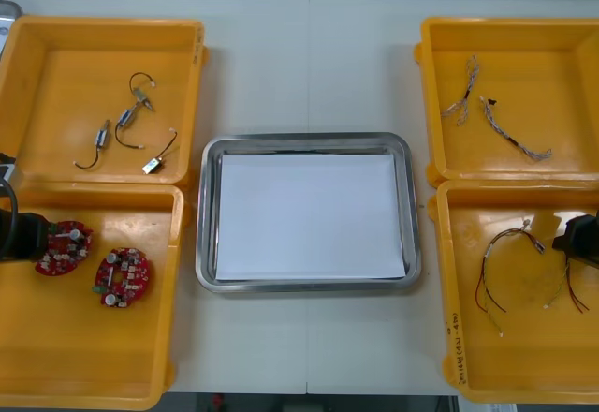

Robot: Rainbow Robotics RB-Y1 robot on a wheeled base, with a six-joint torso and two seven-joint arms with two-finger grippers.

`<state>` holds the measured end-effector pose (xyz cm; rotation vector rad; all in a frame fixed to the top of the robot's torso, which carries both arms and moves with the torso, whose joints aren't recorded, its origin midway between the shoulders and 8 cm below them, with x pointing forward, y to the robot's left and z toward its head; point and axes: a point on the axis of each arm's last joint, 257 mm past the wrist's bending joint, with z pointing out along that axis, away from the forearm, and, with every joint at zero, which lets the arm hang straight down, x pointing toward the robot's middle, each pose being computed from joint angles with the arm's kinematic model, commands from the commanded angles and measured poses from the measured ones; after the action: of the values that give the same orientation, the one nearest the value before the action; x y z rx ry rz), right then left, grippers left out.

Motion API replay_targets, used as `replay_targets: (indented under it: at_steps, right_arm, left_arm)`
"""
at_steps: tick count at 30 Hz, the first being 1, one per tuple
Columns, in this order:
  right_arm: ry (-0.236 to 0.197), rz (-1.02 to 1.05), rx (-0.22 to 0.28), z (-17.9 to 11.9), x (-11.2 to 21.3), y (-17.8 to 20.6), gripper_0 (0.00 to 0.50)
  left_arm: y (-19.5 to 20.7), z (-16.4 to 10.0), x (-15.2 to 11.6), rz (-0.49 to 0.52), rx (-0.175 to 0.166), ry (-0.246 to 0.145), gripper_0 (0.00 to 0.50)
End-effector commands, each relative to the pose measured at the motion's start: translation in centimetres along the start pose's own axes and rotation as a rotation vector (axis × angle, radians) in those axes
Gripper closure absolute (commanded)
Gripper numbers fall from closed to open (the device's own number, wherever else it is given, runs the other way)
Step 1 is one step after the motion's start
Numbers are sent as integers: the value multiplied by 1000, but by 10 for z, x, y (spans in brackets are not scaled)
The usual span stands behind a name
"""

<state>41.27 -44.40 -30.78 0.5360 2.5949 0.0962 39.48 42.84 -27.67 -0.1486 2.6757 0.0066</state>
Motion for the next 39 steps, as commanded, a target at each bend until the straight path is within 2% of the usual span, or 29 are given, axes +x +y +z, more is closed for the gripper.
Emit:
replay_targets:
  at_steps: [1, 6, 7, 8, 9, 10, 18, 23, 27, 29, 33, 37, 39]
  right_arm:
    - [40, -13, -3, 8, 12, 8, 0]
    - [53, -14, -2, 9, 16, 8, 0]
    - [55, -16, 0, 9, 16, 8, 121]
    - [57, -14, 0, 9, 17, 8, 365]
    - [59, -16, 1, 9, 18, 8, 449]
    - [63, -12, 2, 9, 19, 7, 500]
    - [50, -11, 3, 6, 14, 4, 500]
    - [18, -17, 16, -22, -1, -1, 500]
    - [19, -30, 34, -48, -5, -4, 500]
    - [14, -33, 46, -68, -8, -7, 500]
    - [-2, -47, 80, -108, -11, -14, 500]
    - [-15, -83, 116, -137, -11, -16, 500]
    - [-78, -133, 127, -155, -24, -8, 500]
  left_arm:
    - [20, -40, -9, -10, -48, -27, 500]
    - [24, -66, -9, -23, -59, -23, 499]
    - [26, -71, -8, -26, -63, -21, 499]
    - [26, -78, -8, -29, -66, -24, 499]
    - [27, -82, -8, -30, -69, -23, 499]
    - [29, -88, -8, -33, -72, -25, 500]
    - [26, -118, -4, -36, -92, -37, 500]
    - [13, -131, -8, 4, -99, -58, 500]
    - [-7, -137, -15, 56, -89, -71, 500]
    - [-25, -142, -25, 97, -68, -100, 499]
    - [-62, -146, -35, 174, -25, -130, 500]
    - [-94, -146, -38, 199, 25, -132, 500]
    - [-118, -149, -39, 210, 70, -132, 497]
